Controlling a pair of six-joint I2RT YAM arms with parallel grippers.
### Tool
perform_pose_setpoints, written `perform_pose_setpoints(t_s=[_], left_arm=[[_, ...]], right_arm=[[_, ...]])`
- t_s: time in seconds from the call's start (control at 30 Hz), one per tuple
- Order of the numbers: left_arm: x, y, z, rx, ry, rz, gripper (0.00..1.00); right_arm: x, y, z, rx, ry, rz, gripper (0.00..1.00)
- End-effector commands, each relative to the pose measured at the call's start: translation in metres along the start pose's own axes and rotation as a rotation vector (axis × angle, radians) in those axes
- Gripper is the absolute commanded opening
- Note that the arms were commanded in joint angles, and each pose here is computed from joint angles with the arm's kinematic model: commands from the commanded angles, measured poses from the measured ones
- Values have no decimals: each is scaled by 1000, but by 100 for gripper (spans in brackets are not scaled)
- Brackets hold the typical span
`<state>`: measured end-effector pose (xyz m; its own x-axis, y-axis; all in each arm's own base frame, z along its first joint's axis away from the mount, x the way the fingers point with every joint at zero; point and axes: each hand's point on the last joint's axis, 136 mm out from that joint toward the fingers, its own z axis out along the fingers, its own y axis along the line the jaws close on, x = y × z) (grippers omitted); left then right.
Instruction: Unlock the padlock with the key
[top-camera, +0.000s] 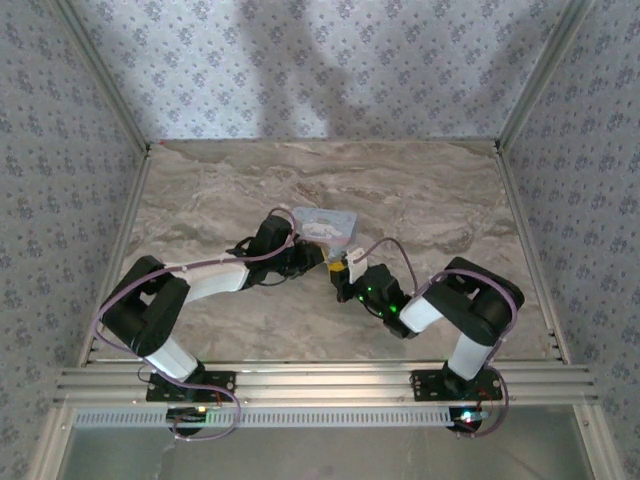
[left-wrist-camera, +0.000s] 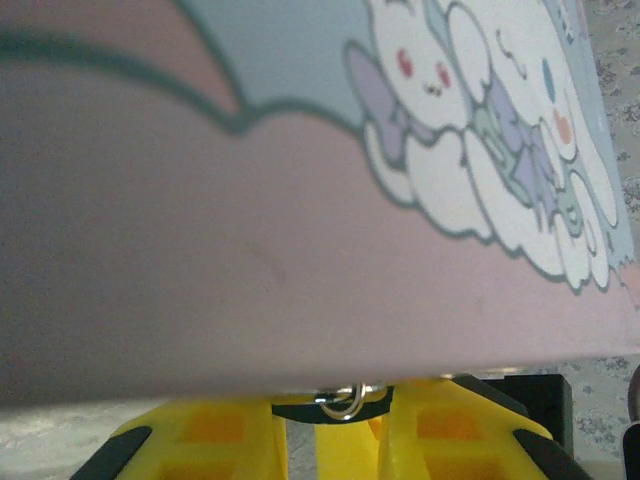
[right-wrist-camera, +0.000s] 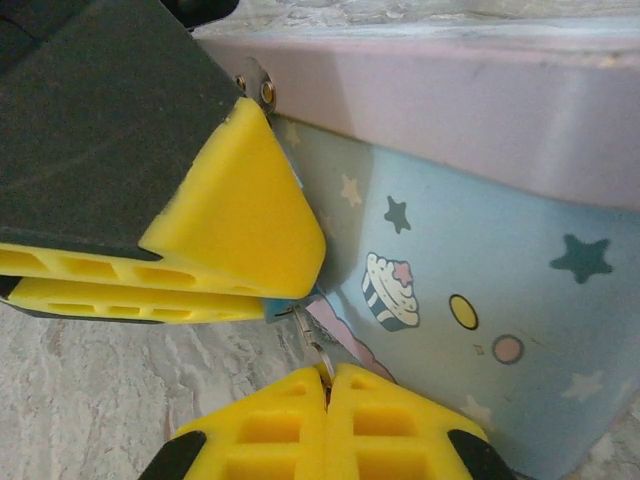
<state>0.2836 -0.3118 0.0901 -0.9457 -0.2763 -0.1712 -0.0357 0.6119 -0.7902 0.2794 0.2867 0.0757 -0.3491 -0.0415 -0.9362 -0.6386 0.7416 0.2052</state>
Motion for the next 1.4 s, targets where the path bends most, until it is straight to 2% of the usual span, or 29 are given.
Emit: perform_pose_setpoints(t_s=[0.0,0.43,0.83,1.1,1.37], left_arm=[[19,-33,-5,99,87,40,22],[21,-28,0,83,90,43,22],[18,-10,17,32,88,40,24],[16,-3,21,15,86,41,43],[5,7,-4,3,29,27,64]], right_arm=[[-50,17,9,-78,-158,21,0],[-56,9,9,-90,-173,60,0],[-6,6,3,20,-14,244,0],[21,6,7,59,60,345,0],[33,5,10,83,105,426,0]])
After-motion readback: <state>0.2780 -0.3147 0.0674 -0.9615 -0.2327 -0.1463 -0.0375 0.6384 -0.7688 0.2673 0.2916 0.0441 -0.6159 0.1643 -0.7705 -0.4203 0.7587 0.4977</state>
